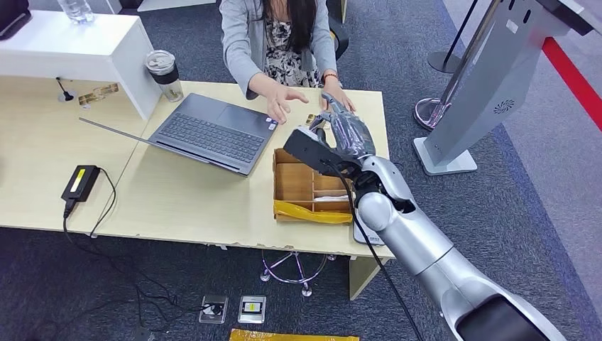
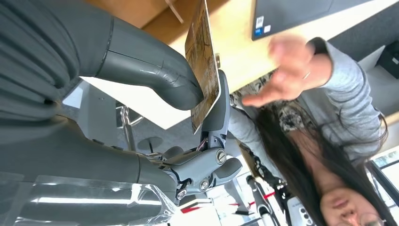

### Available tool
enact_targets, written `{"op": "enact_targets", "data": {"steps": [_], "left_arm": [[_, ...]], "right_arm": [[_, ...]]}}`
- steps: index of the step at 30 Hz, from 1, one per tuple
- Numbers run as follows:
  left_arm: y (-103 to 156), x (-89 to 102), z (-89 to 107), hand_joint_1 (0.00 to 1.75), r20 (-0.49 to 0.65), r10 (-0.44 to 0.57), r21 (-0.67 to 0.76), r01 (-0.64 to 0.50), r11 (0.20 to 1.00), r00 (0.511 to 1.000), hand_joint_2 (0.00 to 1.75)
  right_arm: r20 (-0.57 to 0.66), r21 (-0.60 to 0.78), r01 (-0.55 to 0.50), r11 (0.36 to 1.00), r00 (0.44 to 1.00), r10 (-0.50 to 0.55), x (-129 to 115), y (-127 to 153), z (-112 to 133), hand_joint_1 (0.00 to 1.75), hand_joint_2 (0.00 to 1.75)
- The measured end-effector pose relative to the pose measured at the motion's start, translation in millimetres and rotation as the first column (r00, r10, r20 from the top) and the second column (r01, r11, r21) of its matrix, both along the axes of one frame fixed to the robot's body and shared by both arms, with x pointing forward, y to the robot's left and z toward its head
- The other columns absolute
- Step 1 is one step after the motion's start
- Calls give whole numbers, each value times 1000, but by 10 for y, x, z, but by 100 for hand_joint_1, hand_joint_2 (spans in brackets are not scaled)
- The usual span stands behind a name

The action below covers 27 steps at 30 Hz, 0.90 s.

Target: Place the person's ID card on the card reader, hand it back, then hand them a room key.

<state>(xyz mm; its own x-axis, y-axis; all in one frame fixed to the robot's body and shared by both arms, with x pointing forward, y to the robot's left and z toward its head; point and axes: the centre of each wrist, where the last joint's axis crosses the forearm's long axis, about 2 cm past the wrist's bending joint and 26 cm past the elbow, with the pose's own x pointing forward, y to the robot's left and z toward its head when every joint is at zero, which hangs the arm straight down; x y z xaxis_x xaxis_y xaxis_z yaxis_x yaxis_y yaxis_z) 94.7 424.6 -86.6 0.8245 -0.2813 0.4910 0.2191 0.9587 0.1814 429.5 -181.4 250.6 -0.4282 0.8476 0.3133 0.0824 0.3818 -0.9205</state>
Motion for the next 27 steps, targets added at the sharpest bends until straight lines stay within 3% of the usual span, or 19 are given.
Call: {"op": "enact_targets", "data": {"steps": [7, 19, 20, 23, 24, 27], "left_arm": [[-2, 0, 0, 0, 3, -16, -4, 16, 1000, 1000, 175], [-11, -1, -3, 0, 8, -28, -15, 28, 999, 1000, 175], [-11, -1, -3, 0, 9, -29, -16, 29, 999, 1000, 175], [-11, -2, -3, 0, 9, -33, -16, 33, 999, 999, 175], [-11, -2, -3, 0, 9, -34, -16, 35, 999, 999, 175], [-12, -4, -4, 0, 8, -41, -15, 41, 999, 999, 175]], "right_arm": [[41, -4, 6, 1000, 999, -6, 190, 11, 228, 175, 175], [22, -24, 29, 999, 999, -29, 310, 99, 274, 175, 175], [19, -27, 30, 999, 999, -30, 313, 106, 269, 142, 175], [12, -30, 26, 999, 1000, -26, 317, 142, 254, 11, 44], [12, -28, 21, 999, 1000, -20, 316, 157, 250, 0, 0], [10, -21, -1, 1000, 1000, 2, 311, 204, 251, 0, 0]]}}
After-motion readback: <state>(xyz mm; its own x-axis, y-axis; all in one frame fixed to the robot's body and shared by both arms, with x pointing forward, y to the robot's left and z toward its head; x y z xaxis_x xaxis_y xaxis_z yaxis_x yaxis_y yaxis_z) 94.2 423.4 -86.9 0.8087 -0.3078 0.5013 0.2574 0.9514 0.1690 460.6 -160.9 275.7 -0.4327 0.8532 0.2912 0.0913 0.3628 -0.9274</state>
